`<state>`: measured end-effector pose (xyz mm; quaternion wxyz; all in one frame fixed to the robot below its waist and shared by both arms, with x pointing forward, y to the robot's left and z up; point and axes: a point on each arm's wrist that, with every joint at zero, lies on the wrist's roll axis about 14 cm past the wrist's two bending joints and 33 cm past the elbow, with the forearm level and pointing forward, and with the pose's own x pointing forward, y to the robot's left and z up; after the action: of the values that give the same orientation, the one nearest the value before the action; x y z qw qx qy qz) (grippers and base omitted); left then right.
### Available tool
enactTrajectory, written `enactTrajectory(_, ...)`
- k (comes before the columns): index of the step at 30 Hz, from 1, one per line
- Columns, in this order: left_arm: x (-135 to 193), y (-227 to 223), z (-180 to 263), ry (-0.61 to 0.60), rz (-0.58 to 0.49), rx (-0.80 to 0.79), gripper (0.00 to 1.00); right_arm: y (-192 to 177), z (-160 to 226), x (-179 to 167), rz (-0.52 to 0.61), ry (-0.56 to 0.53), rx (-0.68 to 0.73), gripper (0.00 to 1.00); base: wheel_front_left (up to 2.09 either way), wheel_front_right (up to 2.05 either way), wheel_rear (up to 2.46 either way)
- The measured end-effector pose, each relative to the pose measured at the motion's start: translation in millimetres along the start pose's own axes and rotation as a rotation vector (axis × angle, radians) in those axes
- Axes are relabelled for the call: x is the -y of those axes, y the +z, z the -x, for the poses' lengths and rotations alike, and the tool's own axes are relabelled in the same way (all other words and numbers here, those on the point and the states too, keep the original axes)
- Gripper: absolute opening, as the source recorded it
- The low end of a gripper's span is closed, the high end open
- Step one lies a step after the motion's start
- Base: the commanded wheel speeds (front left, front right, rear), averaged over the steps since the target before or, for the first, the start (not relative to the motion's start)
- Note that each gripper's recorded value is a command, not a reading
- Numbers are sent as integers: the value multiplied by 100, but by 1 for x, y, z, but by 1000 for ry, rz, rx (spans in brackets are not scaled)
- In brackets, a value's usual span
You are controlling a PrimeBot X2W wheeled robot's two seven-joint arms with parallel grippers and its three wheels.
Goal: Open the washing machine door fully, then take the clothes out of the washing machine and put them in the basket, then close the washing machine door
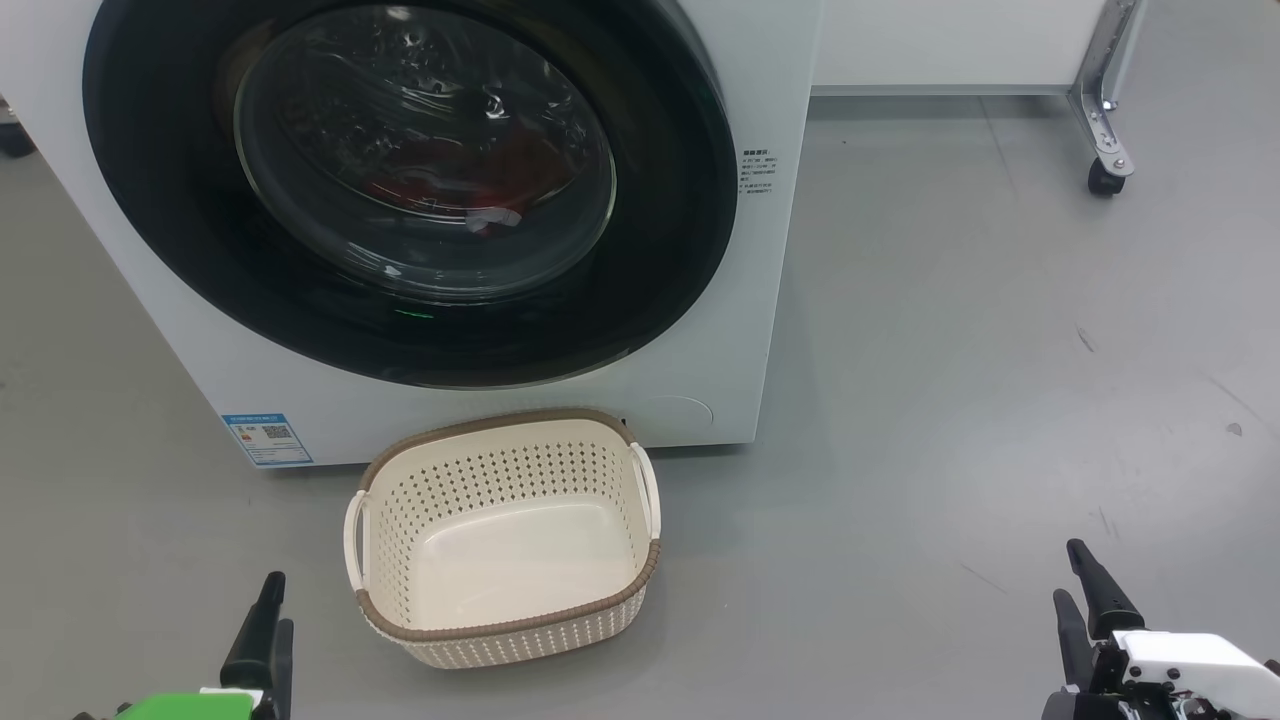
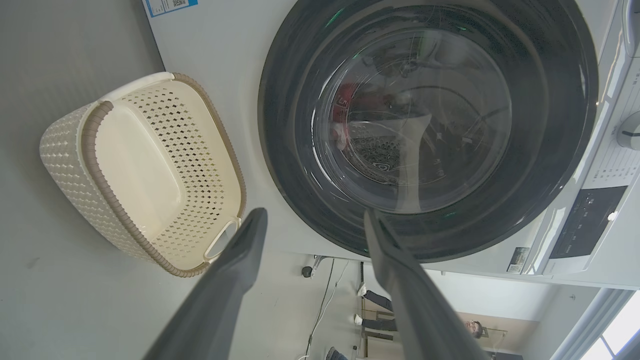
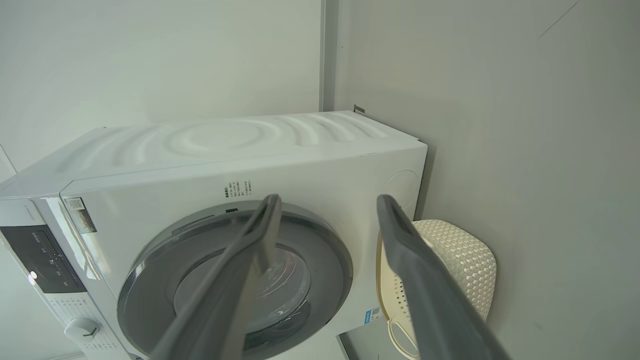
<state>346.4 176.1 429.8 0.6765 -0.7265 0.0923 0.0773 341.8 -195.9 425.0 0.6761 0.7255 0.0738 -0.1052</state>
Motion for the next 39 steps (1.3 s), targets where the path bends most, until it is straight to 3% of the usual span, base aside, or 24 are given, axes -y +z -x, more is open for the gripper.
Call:
enactTrajectory(13,11,-3,-2,-33,-18,10,100,1,-1,-5,58,11,19,100,0,0,0)
enactTrajectory(25,28,-5,-7,-79,-173,15,100,4,-5,-15,213,36,28,100,0,0,0)
enactTrajectory(26,29,-4,-7,-80,-206,16,100,5,-5,-16,231,38,27,100,0,0,0)
enactTrajectory(28,42,-9,-10,-123,-449,2,100,3,-10,-32,487,87,10,100,0,0,0)
enactTrajectory(39,47,-18,-11,-136,-747,-16,100,-10,-15,-45,778,131,-21,100,0,0,0)
